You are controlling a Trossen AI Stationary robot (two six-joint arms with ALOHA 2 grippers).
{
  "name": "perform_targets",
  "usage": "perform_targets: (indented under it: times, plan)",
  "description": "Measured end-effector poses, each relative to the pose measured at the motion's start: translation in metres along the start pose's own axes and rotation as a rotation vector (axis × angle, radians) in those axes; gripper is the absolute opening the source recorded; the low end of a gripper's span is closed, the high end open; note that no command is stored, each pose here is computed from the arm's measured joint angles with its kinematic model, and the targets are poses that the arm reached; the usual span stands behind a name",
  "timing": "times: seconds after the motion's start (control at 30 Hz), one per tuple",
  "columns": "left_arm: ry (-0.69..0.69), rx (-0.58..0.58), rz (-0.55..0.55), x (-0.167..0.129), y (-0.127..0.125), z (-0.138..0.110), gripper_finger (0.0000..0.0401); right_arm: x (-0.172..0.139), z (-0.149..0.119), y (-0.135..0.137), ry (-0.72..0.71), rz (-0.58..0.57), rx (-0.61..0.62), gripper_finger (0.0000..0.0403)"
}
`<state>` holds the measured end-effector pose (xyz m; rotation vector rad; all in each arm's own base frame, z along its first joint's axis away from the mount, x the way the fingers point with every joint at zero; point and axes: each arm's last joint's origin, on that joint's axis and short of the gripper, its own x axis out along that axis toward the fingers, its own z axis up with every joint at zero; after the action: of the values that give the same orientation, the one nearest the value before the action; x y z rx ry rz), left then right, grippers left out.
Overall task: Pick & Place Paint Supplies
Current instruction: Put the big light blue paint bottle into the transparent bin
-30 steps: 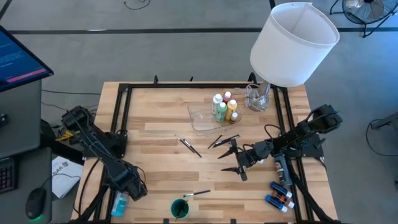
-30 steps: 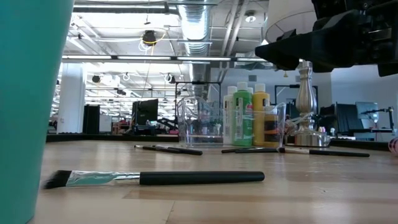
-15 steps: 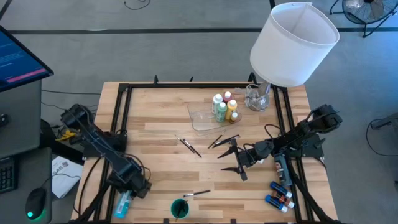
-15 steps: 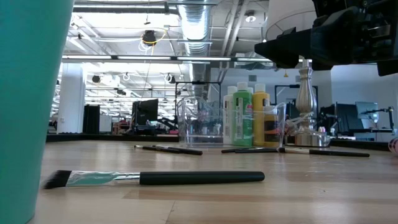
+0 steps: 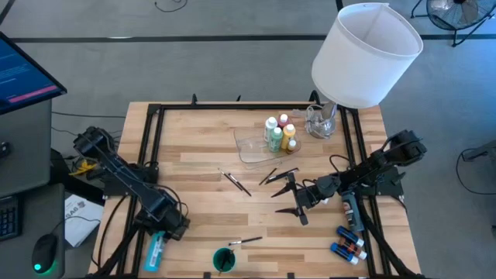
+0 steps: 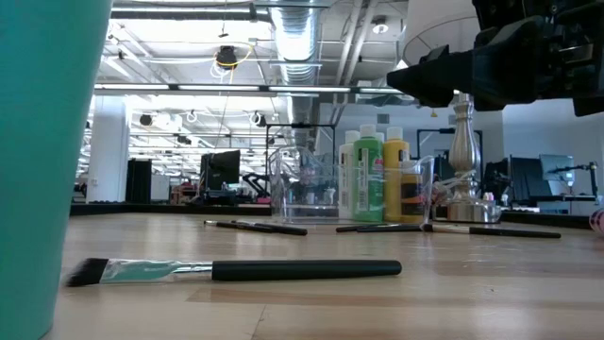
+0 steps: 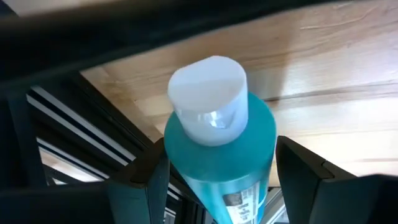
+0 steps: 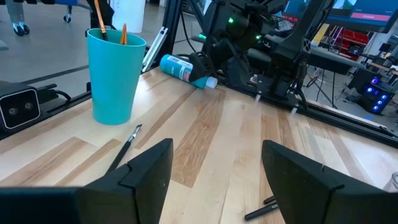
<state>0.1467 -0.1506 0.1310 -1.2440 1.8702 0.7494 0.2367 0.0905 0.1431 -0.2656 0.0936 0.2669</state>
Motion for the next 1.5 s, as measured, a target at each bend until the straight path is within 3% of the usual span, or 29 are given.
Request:
perform_targets:
  times: [1.5]
  plan:
    - [-0.011, -0.005, -0.006, 0.0069, -0.0006, -0.0053, 0.0186, -0.0011, 0.0019, 0.0083, -0.007, 0.033, 0.032, 0.0240]
